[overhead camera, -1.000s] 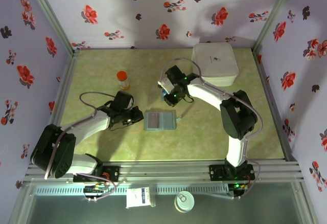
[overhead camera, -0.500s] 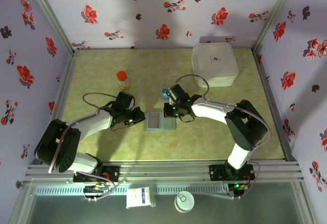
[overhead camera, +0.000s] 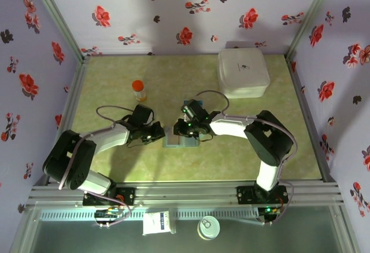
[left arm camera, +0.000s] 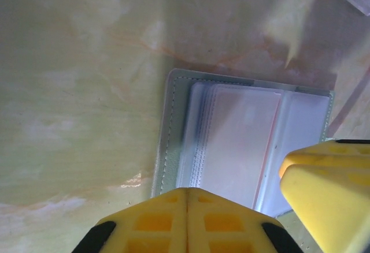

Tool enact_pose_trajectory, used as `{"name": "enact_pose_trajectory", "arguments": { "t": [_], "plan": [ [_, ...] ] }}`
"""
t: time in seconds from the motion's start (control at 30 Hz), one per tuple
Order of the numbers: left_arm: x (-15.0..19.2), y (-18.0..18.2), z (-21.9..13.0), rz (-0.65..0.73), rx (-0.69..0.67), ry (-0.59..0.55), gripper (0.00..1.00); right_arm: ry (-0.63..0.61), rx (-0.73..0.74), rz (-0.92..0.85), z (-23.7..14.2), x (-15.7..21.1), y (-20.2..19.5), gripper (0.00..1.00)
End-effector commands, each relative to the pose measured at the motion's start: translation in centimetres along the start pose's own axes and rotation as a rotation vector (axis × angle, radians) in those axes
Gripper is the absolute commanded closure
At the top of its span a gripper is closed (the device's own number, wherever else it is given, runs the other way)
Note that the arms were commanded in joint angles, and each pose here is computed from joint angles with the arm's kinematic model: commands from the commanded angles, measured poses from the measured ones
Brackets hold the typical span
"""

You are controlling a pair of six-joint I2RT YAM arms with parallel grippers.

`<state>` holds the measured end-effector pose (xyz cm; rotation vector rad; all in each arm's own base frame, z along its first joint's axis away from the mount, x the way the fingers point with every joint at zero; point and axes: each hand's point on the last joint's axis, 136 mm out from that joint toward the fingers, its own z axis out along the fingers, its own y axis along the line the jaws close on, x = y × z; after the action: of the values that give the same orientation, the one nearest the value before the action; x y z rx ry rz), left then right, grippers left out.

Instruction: Take the credit cards out of the card holder

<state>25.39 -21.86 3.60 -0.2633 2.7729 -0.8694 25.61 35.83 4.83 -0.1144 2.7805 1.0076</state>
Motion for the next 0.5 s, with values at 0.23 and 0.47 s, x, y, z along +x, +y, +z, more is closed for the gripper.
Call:
{"name": "enact_pose_trajectory", "arguments": {
  "t": [0.23,0.47],
  "plan": [
    [1.1,1.9,1.1,-0.016,-0.045,0.045,0.95,0.028,-0.010,0.023,1.1,0.3,1.0,0.78],
    [1.3,2.3,1.3,-0.026,-0.054,0.049,0.95,0.041,0.048,0.035,1.6,0.6,-0.3,0.78]
  ]
}}
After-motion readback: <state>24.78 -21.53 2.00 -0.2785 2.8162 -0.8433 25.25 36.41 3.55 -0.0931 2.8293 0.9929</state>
